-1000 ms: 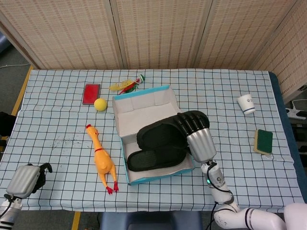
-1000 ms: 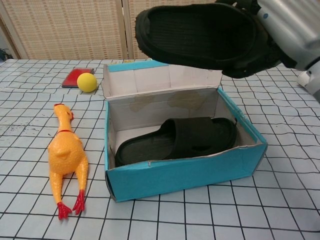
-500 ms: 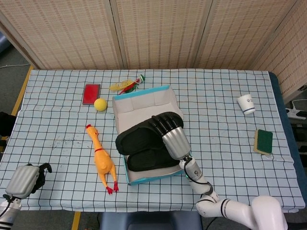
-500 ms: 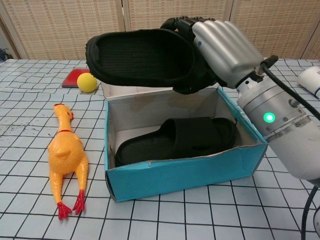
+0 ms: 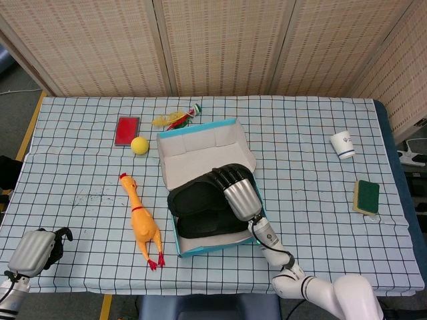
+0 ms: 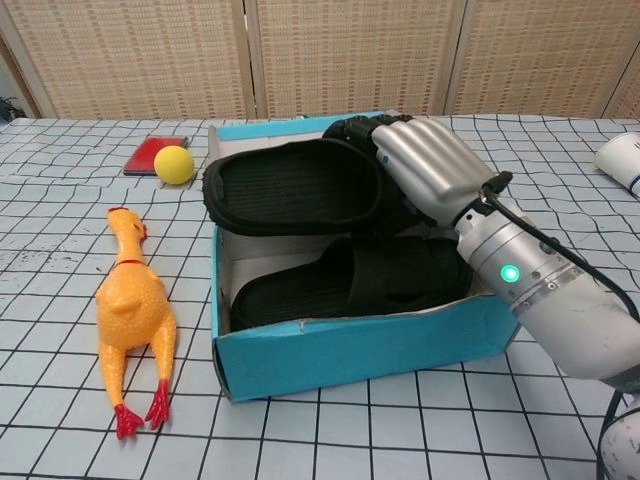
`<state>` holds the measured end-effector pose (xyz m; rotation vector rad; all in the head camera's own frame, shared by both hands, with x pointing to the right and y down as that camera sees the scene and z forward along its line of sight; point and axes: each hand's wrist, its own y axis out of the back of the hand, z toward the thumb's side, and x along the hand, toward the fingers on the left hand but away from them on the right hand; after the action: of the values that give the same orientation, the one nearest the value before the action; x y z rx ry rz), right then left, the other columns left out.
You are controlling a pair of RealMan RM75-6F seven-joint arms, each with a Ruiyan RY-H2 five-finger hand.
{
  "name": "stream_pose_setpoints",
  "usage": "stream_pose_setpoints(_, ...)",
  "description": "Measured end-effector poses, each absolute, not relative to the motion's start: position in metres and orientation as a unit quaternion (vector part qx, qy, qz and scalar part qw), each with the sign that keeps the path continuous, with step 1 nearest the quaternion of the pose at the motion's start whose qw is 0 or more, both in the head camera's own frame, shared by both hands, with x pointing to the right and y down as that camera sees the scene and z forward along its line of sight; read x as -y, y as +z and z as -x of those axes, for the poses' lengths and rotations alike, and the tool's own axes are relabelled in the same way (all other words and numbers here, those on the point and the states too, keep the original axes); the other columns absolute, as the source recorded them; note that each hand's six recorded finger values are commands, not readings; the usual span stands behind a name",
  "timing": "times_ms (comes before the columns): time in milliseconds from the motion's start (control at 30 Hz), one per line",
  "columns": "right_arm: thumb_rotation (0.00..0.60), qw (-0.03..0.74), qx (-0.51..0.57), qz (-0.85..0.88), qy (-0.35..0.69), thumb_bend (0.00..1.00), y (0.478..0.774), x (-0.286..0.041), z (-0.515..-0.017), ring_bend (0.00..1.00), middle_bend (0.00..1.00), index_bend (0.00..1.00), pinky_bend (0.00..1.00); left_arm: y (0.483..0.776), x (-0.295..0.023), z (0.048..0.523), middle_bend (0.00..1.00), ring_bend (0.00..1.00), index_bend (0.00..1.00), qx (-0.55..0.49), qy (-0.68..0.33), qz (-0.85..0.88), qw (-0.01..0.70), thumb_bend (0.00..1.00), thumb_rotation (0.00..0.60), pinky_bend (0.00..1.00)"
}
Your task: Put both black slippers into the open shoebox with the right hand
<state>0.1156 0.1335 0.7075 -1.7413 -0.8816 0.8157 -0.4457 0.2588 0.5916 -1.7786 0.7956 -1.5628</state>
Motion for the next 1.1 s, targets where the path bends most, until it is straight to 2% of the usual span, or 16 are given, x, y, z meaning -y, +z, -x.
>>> stream_pose_setpoints(233, 0.6, 0.486, 0.35, 0.723, 0.345, 0.18, 0.716, -0.134, -0.118, 0.35, 0.45, 0.49, 0.36, 0.592, -0.259, 0.446, 0.59, 0.7, 0.48, -0.301, -0.594, 0.676, 0.315, 0.83, 0.6, 0.57)
stream_pose_setpoints(333, 0.6, 0.479, 0.337, 0.727, 0.357, 0.18, 0.722, -0.136, -0.12, 0.31, 0.45, 0.46, 0.34, 0.592, -0.259, 0.445, 0.59, 0.7, 0.48, -0.3, -0.594, 0.677, 0.316, 0.83, 0.6, 0.57)
stream_pose_setpoints(500, 0.6, 0.446, 0.316, 0.745, 0.383, 0.18, 0.733, -0.141, -0.123, 0.16, 0.32, 0.24, 0.21, 0.592, -0.259, 0.445, 0.59, 0.7, 0.48, -0.3, -0.594, 0.677, 0.316, 0.83, 0.6, 0.57)
stream_pose_setpoints(600, 0.6, 0.413, 0.31, 0.76, 0.394, 0.18, 0.735, -0.142, -0.123, 0.1, 0.26, 0.18, 0.19, 0.592, -0.259, 0.445, 0.59, 0.7, 0.48, -0.299, -0.594, 0.677, 0.316, 0.83, 0.6, 0.57)
stream_pose_setpoints(867, 0.6, 0.343, 0.299, 0.786, 0.418, 0.18, 0.733, -0.14, -0.131, 0.03, 0.21, 0.12, 0.12, 0.594, -0.259, 0.445, 0.59, 0.7, 0.48, -0.298, -0.595, 0.676, 0.316, 0.83, 0.6, 0.57)
stream_pose_setpoints(1100, 0.6, 0.317, 0.311, 0.798, 0.408, 0.18, 0.716, -0.134, -0.132, 0.02, 0.2, 0.12, 0.11, 0.594, -0.259, 0.445, 0.59, 0.7, 0.48, -0.298, -0.595, 0.677, 0.315, 0.83, 0.6, 0.57)
